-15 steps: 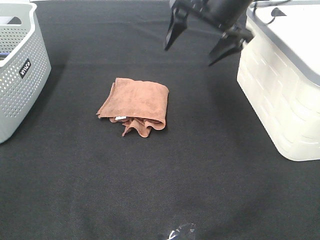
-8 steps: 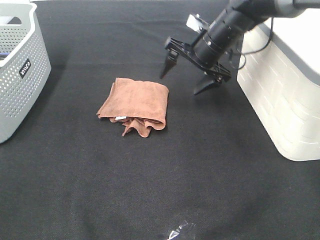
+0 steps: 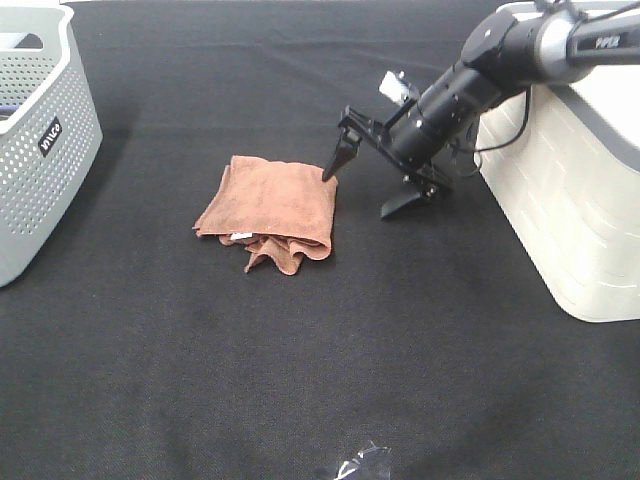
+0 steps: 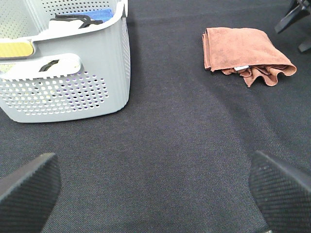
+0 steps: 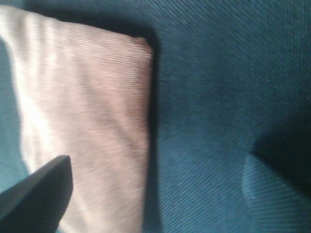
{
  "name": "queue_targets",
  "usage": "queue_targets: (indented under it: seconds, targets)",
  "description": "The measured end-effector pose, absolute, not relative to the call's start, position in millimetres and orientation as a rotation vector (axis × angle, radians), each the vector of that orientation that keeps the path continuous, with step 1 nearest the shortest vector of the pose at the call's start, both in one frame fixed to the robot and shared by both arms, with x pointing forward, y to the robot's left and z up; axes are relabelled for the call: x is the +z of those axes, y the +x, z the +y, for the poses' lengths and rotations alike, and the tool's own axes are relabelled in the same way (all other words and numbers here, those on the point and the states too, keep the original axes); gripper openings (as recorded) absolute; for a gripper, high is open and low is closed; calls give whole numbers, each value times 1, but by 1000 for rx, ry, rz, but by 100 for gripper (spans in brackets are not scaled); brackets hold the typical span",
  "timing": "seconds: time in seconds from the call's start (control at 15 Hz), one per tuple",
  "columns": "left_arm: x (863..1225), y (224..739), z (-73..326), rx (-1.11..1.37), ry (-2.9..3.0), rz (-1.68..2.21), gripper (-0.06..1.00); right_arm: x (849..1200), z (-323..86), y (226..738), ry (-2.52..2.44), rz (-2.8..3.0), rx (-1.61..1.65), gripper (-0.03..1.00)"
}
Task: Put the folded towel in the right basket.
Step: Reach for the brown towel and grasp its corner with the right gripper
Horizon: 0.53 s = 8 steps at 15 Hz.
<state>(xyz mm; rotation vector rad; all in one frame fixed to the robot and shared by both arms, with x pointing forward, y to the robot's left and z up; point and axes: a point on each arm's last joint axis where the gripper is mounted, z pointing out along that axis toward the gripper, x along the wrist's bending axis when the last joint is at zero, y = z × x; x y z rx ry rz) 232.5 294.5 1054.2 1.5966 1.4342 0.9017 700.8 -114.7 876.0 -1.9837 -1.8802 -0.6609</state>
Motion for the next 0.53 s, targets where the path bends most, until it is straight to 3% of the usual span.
queue_targets:
  seconds: [0.33,0.53]
  targets:
    - [1054,233,295,902,1596,1434,98,864,-111,702,-1978,-1833,-656,90]
    - [1054,233,295,902,1596,1434,98,859,-85,696,-1944,-1855,-676,90]
